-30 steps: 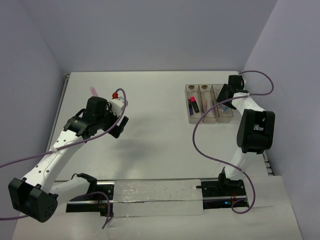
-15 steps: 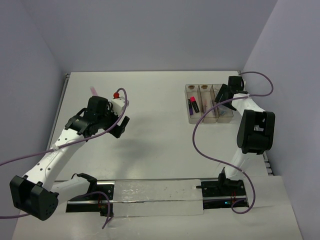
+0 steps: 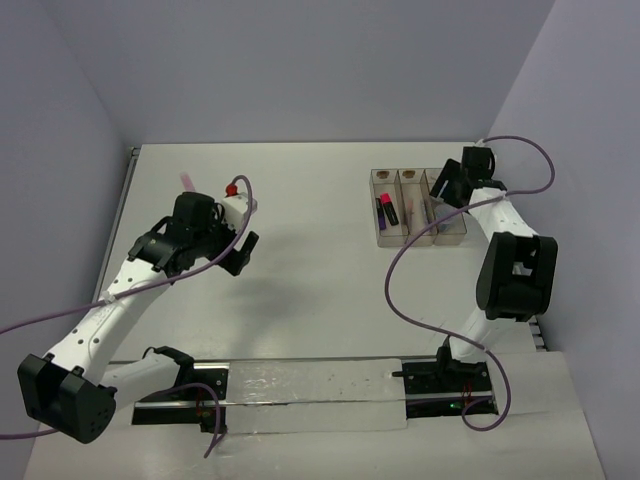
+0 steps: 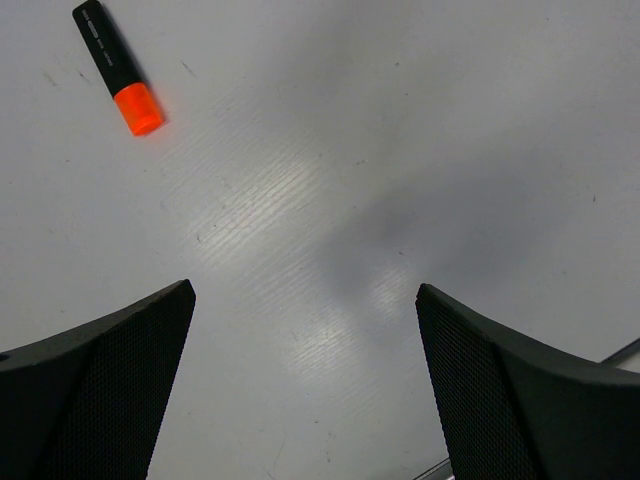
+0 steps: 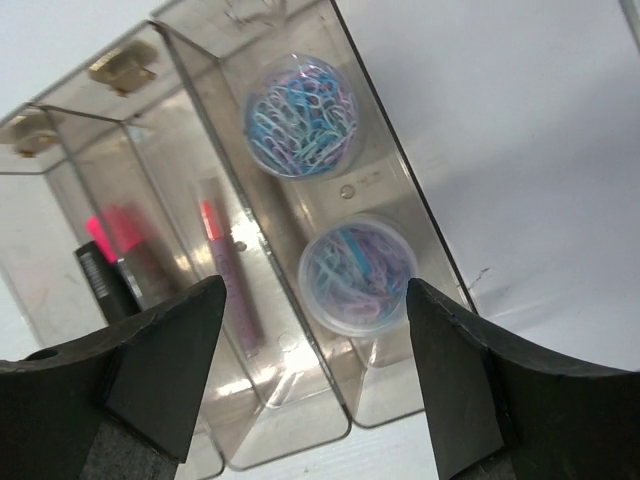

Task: Sort the stationery into containers
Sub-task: Place the stationery in the storage box, then pick up the pen from the center of the board, then place the pen in the storage box, then pick up the pen from the center of the board.

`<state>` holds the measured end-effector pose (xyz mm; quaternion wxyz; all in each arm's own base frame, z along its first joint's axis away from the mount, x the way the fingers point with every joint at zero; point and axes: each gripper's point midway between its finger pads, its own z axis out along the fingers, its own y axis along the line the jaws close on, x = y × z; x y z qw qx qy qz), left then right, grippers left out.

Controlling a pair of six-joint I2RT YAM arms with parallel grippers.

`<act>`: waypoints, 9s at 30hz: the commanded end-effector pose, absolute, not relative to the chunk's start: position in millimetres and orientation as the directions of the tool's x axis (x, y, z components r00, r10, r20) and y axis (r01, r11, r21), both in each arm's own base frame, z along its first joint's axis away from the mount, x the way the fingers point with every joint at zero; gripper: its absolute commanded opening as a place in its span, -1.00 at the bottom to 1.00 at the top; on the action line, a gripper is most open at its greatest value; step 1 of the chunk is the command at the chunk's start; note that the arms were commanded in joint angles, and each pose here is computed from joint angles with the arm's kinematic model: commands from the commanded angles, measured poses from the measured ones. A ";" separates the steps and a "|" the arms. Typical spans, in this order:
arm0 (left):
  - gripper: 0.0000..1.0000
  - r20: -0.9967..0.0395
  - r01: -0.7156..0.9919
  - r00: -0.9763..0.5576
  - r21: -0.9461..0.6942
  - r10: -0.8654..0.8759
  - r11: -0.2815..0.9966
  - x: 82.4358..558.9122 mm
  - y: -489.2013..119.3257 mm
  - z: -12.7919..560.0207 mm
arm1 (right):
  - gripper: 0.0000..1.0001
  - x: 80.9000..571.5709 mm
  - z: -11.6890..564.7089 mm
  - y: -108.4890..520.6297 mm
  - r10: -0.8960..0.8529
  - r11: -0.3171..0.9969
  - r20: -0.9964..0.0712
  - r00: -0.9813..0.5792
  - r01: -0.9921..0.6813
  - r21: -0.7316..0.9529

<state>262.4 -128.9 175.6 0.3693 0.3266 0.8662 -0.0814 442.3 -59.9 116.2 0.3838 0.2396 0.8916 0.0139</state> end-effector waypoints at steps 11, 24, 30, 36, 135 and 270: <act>0.89 -0.705 0.440 -0.612 0.071 0.357 0.895 339.7 -101.9 191.6 | 0.56 418.1 241.6 53.7 0.273 0.960 -0.841 -0.467 0.080 0.267; 0.62 -0.486 0.198 -0.848 0.084 0.214 0.977 450.5 -62.6 67.1 | 0.55 384.1 229.7 98.7 0.238 0.947 -0.813 -0.531 -0.059 0.316; 0.62 -0.469 0.208 -0.861 0.034 0.199 0.978 471.0 -74.9 38.6 | 0.55 381.7 215.4 99.6 0.222 0.950 -0.801 -0.556 -0.063 0.307; 0.61 -0.505 0.195 -0.844 0.021 0.179 0.981 485.3 -79.9 34.4 | 0.55 381.5 207.7 103.1 0.211 0.948 -0.788 -0.578 -0.077 0.310; 0.98 -0.874 0.363 -0.485 -0.191 0.010 0.912 329.8 -106.7 246.4 | -0.84 455.1 221.6 133.8 -0.019 0.998 -0.791 -0.611 -0.059 0.022; -1.00 -0.665 0.135 -0.719 -0.420 -0.203 0.897 437.5 -95.1 214.9 | 0.34 382.2 350.8 380.2 0.398 0.306 -0.537 -0.744 -0.444 0.842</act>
